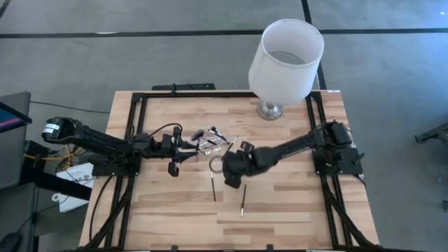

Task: Put items in baskets/containers
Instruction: Put the foundation brush into the left transparent organizer

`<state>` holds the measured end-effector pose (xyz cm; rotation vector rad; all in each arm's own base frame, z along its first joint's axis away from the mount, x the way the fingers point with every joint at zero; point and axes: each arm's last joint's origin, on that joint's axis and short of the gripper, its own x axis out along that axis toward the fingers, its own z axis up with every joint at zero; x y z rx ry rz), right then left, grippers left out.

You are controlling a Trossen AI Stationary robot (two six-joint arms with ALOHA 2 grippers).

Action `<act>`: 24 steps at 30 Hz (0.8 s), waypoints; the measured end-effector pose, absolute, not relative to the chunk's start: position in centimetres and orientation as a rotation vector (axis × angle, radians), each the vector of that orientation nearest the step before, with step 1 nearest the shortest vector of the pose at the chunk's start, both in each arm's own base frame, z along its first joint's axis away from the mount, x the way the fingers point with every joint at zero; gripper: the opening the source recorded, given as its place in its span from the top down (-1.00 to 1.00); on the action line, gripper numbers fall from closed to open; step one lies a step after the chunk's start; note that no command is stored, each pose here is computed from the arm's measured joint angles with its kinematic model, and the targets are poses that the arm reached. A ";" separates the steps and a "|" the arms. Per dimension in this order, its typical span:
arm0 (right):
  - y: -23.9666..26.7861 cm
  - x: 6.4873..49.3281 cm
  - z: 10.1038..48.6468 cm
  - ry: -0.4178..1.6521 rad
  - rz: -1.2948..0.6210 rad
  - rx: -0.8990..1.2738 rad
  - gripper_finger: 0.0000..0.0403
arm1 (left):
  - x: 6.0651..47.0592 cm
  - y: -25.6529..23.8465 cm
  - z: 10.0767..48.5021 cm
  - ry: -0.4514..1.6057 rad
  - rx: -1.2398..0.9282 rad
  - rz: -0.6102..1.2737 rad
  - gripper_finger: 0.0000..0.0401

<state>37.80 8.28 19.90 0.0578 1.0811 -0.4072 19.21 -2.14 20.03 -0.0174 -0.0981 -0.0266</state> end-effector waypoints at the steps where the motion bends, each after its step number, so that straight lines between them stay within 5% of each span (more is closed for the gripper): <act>1: 7.6 38.0 20.0 1.099 -0.390 0.071 0.18 | 19.2 -2.2 20.0 -0.096 -0.022 -0.028 0.53; 24: -2.8 38.7 16.3 1.343 -0.375 -0.021 0.34 | 19.3 -2.2 19.4 -0.043 -0.040 -0.034 0.53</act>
